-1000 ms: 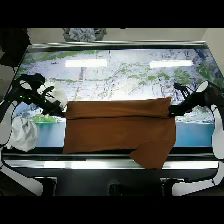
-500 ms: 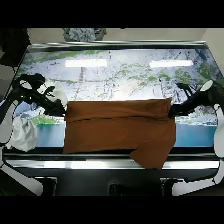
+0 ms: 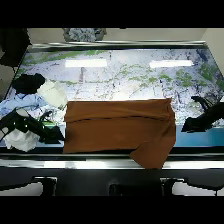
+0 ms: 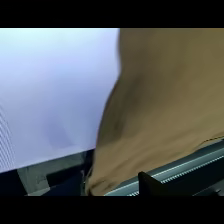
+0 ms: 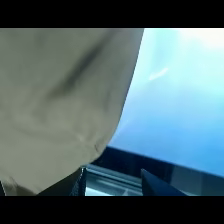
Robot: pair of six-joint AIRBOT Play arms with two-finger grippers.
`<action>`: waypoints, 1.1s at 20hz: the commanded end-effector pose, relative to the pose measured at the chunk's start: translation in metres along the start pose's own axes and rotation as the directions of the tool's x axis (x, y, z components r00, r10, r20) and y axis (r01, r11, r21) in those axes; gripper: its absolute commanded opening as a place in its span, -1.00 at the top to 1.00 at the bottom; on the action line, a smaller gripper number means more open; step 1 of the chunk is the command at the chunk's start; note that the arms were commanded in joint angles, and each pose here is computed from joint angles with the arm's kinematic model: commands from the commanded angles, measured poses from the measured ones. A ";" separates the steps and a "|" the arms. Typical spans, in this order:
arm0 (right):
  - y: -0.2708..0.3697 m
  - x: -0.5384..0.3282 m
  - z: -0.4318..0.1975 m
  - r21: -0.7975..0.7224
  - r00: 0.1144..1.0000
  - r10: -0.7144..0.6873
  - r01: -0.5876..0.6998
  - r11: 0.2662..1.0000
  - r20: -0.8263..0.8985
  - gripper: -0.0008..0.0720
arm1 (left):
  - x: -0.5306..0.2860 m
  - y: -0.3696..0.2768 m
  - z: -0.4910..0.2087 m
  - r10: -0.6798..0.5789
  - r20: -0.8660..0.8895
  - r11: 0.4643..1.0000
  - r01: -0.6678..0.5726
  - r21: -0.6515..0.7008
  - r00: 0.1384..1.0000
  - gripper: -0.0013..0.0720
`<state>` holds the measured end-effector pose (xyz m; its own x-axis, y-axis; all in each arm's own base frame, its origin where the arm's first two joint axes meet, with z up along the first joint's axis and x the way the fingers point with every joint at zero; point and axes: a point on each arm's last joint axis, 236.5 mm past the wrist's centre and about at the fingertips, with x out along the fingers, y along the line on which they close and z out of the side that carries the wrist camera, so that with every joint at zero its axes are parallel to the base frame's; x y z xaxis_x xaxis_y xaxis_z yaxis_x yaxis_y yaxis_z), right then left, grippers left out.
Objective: Fold the shirts.
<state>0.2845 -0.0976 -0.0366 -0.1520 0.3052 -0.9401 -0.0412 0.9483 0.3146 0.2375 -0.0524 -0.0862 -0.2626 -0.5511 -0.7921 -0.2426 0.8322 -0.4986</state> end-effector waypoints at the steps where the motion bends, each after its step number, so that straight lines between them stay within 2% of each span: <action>1: 0.001 0.009 -0.014 0.002 1.000 0.010 -0.010 1.000 -0.029 -0.24 | 0.035 0.014 -0.034 -0.003 -0.014 1.000 0.003 -0.011 1.000 -0.22; 3: 0.001 0.008 -0.014 -0.002 1.000 0.005 -0.005 1.000 -0.027 -0.24 | 0.042 0.012 -0.034 -0.023 -0.002 0.999 0.023 -0.025 1.000 -0.21; 4: 0.001 0.008 -0.014 -0.002 1.000 0.004 -0.004 1.000 -0.027 -0.24 | 0.043 0.010 -0.031 -0.032 0.015 0.999 0.033 -0.031 0.999 -0.04; 6: 0.001 0.009 -0.015 -0.006 1.000 0.006 -0.006 1.000 -0.030 -0.25 | 0.043 0.009 -0.026 -0.039 0.036 0.999 0.040 -0.036 0.999 -0.04; 8: 0.003 0.010 -0.018 -0.009 0.999 0.009 -0.010 1.000 -0.034 -0.25 | 0.043 0.010 -0.024 -0.037 0.042 0.999 0.038 -0.037 0.998 0.45; 9: 0.005 0.014 -0.023 -0.014 0.999 0.012 -0.012 1.000 -0.037 -0.25 | 0.043 0.010 -0.024 -0.037 0.045 0.999 0.038 -0.037 0.998 0.54; 10: 0.010 0.023 -0.033 -0.012 0.999 0.019 -0.019 1.000 -0.047 -0.28 | 0.043 0.009 -0.023 -0.039 0.047 0.998 0.040 -0.038 0.998 0.90; 12: 0.037 0.051 -0.055 0.000 0.993 0.106 -0.106 0.994 -0.053 -0.34 | 0.043 0.010 -0.021 -0.037 0.057 0.999 0.039 -0.038 0.998 0.89; 13: 0.048 0.064 -0.063 -0.019 0.989 0.138 -0.139 0.990 -0.047 -0.49 | 0.043 0.010 -0.019 -0.035 0.063 0.999 0.038 -0.038 0.997 0.89; 14: 0.051 0.076 -0.072 -0.018 0.988 0.145 -0.146 0.989 -0.054 -0.54 | 0.043 0.010 -0.019 -0.034 0.065 0.999 0.037 -0.038 0.997 0.89; 18: 0.048 0.095 -0.072 -0.019 0.991 0.130 -0.130 0.991 -0.028 -0.48 | 0.043 0.010 -0.019 -0.036 0.064 0.999 0.038 -0.030 0.997 0.89; 22: 0.061 0.107 -0.064 0.015 0.983 0.183 -0.184 0.983 0.030 -0.37 | 0.043 0.010 -0.017 -0.034 0.073 0.999 0.035 -0.016 0.997 0.89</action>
<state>0.1966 -0.0213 -0.0990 -0.1822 0.4591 -0.8695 -0.0168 0.8827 0.4696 0.1986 -0.0730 -0.1132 -0.2242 -0.5917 -0.7744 -0.2798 0.8002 -0.5304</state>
